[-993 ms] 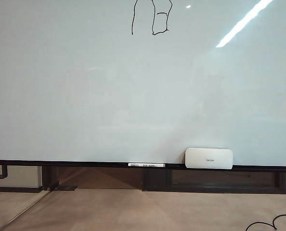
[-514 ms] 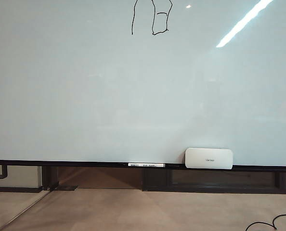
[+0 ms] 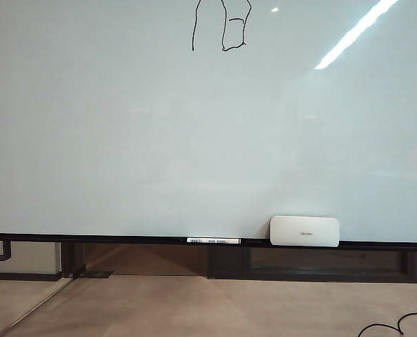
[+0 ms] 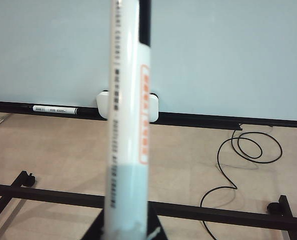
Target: Reach to the right to find the marker pen, pick it up, and write the number 18 on the whiteboard.
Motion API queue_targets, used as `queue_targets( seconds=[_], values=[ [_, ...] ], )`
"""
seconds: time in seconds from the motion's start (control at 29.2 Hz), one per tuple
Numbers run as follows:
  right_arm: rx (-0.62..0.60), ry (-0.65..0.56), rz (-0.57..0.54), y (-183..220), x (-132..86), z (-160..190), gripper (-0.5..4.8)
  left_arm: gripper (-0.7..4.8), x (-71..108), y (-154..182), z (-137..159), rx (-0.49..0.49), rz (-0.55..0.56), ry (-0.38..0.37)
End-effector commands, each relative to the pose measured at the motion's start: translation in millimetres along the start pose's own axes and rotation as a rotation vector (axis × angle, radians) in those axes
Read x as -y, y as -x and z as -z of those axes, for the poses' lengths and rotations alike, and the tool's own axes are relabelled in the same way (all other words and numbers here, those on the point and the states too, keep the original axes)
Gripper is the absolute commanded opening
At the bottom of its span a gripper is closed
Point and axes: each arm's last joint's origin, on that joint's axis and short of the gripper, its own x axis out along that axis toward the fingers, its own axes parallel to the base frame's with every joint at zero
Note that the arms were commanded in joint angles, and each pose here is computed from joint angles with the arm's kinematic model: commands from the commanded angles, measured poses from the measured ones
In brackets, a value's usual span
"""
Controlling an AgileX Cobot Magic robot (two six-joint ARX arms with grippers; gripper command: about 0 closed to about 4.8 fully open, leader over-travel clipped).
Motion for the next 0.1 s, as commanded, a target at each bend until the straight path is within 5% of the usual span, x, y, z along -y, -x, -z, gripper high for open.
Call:
queue_targets(
  seconds=[0.03,0.1],
  values=[
    [0.018,0.004,0.003,0.4,0.0,-2.6,-0.01,-0.04,0.2,0.1,-1.5,0.011,0.000,-0.007],
    [0.018,0.004,0.003,0.4,0.0,-2.6,-0.01,-0.04,0.2,0.1,-1.5,0.010,0.000,-0.007]
  ],
)
